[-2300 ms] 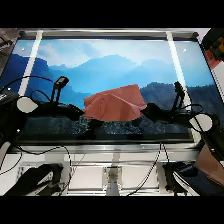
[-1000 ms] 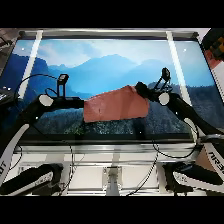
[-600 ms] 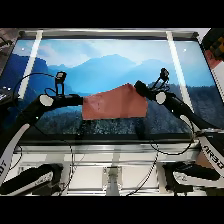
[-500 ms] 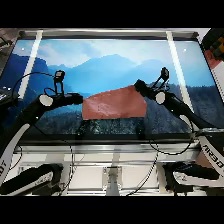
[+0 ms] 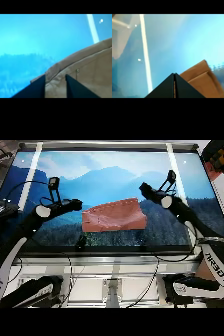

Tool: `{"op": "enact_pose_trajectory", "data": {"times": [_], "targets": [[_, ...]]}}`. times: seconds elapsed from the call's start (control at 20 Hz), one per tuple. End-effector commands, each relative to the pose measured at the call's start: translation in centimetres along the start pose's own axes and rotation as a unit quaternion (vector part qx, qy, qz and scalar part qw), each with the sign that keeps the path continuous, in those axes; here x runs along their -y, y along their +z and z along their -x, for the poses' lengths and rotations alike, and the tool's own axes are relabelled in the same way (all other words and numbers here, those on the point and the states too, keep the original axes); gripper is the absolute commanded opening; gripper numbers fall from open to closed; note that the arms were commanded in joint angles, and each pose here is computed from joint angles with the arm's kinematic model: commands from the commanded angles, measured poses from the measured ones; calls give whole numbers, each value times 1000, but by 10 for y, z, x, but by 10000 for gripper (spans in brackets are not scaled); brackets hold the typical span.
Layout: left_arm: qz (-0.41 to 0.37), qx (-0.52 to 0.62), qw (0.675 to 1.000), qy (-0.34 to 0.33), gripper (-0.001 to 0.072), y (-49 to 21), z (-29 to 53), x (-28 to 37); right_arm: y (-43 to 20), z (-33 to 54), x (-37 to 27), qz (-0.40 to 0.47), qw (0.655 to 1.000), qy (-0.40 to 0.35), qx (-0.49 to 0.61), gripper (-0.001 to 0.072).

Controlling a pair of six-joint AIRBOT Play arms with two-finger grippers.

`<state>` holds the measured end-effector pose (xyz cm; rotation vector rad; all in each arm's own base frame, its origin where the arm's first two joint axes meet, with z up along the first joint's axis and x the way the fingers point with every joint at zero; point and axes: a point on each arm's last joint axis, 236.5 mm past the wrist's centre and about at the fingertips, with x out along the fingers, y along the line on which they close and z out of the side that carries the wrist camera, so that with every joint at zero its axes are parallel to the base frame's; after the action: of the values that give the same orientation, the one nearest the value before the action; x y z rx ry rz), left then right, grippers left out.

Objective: Fold the clothes and pants, and hang the long-sleeved shirts on hangers.

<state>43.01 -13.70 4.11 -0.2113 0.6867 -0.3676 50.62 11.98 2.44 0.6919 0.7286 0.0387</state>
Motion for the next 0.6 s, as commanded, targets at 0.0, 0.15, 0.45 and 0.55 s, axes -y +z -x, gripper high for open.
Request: {"op": "enact_pose_trajectory", "data": {"times": [0.0, 0.15, 0.45, 0.55], "targets": [[-16, 58, 998, -11, 85, 38, 35, 17, 14, 19, 38, 32, 997, -43, -64, 6], [-12, 97, 994, -40, 56, 60, 71, 42, 10, 33, 50, 73, 990, 5, -123, 3], [38, 147, 982, -114, 292, 85, 123, 85, -58, 62, 56, -21, 919, 211, -331, 47], [41, 153, 980, -120, 293, 88, 129, 88, -64, 42, 79, -32, 926, 178, -331, 502]]}}
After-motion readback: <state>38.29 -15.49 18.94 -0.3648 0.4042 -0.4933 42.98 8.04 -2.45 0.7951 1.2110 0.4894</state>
